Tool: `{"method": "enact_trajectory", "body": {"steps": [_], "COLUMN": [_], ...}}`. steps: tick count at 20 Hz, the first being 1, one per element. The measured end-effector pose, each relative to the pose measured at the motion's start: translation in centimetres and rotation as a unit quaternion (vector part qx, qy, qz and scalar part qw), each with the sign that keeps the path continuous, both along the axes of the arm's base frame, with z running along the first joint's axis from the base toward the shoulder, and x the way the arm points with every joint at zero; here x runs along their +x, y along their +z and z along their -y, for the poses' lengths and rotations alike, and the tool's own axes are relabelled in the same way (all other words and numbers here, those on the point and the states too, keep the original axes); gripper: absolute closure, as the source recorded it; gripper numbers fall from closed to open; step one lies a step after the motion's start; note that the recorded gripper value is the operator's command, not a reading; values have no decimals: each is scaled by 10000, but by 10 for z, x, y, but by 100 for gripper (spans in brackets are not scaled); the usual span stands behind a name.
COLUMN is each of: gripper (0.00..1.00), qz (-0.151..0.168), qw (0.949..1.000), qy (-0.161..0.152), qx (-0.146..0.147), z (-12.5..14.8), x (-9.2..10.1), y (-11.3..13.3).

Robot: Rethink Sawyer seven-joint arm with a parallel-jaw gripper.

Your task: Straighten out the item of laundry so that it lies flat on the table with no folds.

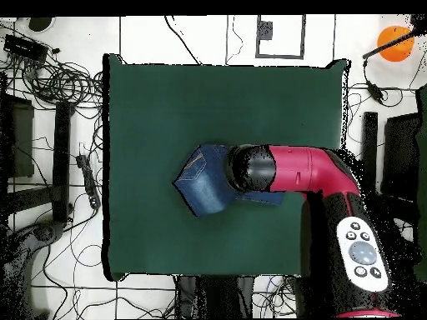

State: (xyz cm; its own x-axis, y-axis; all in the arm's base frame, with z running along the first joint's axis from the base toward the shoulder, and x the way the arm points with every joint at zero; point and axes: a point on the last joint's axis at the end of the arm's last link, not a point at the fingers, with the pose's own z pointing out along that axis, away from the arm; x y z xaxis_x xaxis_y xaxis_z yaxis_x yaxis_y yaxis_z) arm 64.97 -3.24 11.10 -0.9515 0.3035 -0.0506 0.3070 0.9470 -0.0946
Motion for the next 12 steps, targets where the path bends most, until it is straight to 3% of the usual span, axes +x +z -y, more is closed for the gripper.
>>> {"method": "enact_trajectory", "body": {"steps": [12], "gripper": [0], "qz": [263], "qw": [9995], "qy": [109], "qx": [-112], "z": [29], "x": [-10], "y": [-16]}}
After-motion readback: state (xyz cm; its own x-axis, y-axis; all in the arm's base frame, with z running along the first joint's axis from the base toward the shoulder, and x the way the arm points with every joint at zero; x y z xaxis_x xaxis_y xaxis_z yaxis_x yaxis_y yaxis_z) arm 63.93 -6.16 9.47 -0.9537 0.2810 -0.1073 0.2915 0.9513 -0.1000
